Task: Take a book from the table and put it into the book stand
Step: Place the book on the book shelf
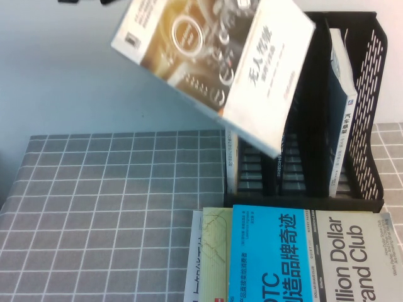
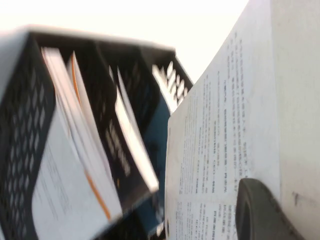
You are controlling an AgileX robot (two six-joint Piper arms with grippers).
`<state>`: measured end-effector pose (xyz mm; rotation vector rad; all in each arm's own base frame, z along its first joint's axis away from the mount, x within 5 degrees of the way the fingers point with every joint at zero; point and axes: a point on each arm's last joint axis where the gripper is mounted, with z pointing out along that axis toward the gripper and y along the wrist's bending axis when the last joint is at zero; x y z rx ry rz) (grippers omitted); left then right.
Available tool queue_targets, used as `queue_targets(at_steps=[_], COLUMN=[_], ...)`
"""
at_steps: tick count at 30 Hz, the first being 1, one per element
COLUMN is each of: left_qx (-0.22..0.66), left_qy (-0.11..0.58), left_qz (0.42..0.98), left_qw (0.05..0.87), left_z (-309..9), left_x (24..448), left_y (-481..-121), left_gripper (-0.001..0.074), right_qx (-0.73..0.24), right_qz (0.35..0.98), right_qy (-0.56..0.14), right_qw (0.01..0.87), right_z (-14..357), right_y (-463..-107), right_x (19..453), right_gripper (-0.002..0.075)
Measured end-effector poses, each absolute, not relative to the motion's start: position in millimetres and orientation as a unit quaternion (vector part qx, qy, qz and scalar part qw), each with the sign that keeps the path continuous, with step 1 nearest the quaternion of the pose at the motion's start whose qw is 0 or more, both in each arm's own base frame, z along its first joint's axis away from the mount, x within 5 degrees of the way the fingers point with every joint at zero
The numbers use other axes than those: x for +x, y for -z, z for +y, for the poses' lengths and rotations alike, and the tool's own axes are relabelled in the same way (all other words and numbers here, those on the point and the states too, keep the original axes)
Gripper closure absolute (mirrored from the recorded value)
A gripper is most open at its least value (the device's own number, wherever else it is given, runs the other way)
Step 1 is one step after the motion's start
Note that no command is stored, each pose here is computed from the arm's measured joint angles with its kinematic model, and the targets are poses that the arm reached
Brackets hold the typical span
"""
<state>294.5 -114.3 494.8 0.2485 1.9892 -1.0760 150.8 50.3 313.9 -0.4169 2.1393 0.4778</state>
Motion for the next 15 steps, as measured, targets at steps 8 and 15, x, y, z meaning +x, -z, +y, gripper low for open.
queue_targets(at_steps=[8, 15], left_qx=[0.047, 0.034], left_qy=[0.429, 0.398], left_qz=[0.795, 0.820], left_qw=[0.427, 0.410], left_z=[-105.8, -103.8], left_x=[315.8, 335.4], left_y=[-488.0, -467.3], left_gripper=[0.0633, 0.0633], right_qx=[-0.168, -0.171], right_qz=[0.861, 0.863], right_qy=[-0.192, -0.196], right_qw=[0.440, 0.433], right_z=[50.3, 51.0], right_y=[-313.9, -313.1], right_x=[150.8, 149.8], right_gripper=[0.0729, 0.0729])
